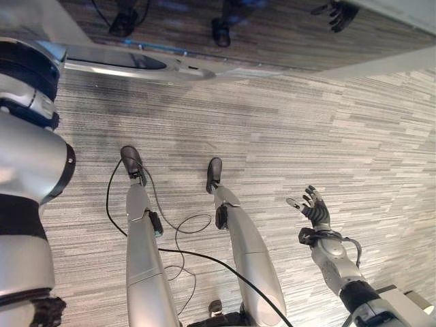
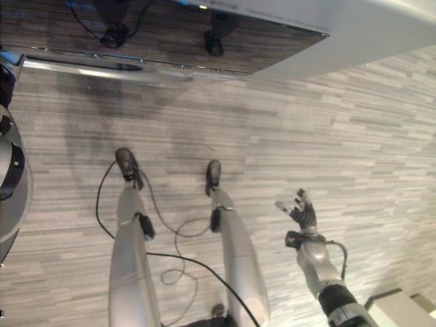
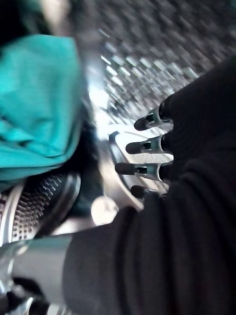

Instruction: Grab the laundry basket,head to the washer,open it,put in the laundry and shut it.

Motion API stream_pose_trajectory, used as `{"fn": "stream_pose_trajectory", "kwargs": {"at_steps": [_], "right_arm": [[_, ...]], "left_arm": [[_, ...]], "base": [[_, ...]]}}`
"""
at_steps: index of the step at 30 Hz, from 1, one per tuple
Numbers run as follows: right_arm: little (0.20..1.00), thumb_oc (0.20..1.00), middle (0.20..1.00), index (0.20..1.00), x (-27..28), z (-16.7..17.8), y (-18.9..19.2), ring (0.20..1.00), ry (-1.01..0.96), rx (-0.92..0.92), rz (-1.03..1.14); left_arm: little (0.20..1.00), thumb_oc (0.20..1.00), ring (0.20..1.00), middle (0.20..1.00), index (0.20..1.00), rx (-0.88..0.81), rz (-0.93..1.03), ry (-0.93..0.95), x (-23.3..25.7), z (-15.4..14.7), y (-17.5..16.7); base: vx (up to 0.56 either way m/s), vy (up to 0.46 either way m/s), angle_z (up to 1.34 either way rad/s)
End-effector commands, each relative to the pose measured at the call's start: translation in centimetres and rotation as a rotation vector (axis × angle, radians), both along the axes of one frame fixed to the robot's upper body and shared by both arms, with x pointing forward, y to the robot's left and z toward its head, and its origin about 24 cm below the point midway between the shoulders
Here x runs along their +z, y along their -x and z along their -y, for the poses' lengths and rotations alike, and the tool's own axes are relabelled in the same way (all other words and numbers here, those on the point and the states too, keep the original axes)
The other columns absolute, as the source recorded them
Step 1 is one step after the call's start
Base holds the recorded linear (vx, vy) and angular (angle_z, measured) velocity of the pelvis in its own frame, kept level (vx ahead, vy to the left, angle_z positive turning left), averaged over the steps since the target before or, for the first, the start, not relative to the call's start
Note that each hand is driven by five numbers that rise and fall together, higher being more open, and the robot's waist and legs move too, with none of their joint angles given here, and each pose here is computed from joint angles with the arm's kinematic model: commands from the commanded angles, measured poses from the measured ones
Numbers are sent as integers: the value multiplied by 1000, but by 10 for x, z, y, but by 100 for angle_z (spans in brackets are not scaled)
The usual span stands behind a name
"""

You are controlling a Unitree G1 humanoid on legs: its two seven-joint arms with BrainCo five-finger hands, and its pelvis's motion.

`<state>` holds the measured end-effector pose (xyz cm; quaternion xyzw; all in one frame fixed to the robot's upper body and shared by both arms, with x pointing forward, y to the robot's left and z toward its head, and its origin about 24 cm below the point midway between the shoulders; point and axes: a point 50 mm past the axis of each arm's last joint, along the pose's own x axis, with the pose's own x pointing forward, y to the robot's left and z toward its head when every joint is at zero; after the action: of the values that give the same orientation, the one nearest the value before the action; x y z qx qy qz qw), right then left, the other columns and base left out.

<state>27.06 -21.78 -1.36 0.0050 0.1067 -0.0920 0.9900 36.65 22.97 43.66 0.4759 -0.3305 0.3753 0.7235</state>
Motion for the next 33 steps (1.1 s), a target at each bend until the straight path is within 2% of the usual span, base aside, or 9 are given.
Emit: {"fn": "stream_pose_trajectory", "kwargs": {"at_steps": [1,7,15,17,18,22,27,28,33], "right_arm": [[1000,1000,1000,1000,0,20,12,1000,22,-49,35],[1000,1000,1000,1000,-27,15,30,1000,-37,-114,-94],[1000,1000,1000,1000,-56,16,43,1000,-82,-171,-281],[1000,1000,1000,1000,-59,18,45,1000,-86,-178,-305],[1000,1000,1000,1000,-64,21,46,1000,-96,-189,-339],[1000,1000,1000,1000,-73,29,54,1000,-64,-196,-408],[1000,1000,1000,1000,-92,36,77,1000,-11,-190,-529],[1000,1000,1000,1000,-101,39,90,1000,-6,-211,-586],[1000,1000,1000,1000,-122,42,128,1000,-38,-287,-721]], "left_arm": [[1000,1000,1000,1000,1000,153,258,-176,36,-8,36],[1000,1000,1000,1000,1000,-257,278,69,-46,-24,46],[1000,1000,1000,1000,1000,-524,-152,430,-215,-32,55],[1000,1000,1000,1000,1000,-546,-194,489,-233,-33,61],[1000,1000,1000,1000,1000,-562,-286,603,-270,-35,70],[1000,1000,1000,1000,1000,-524,-481,781,-339,-39,91],[1000,1000,1000,1000,1000,-516,-706,1051,-419,-25,118],[1000,1000,1000,1000,1000,-468,-808,1173,-457,-19,134],[1000,1000,1000,1000,1000,-278,-928,1379,-515,-20,173]], "base": [[-51,-58,-4],[-40,-50,-4],[-50,-15,4],[-39,-10,21],[-43,-4,23],[2,1,6],[55,11,-3],[47,5,1],[129,-30,3]]}}
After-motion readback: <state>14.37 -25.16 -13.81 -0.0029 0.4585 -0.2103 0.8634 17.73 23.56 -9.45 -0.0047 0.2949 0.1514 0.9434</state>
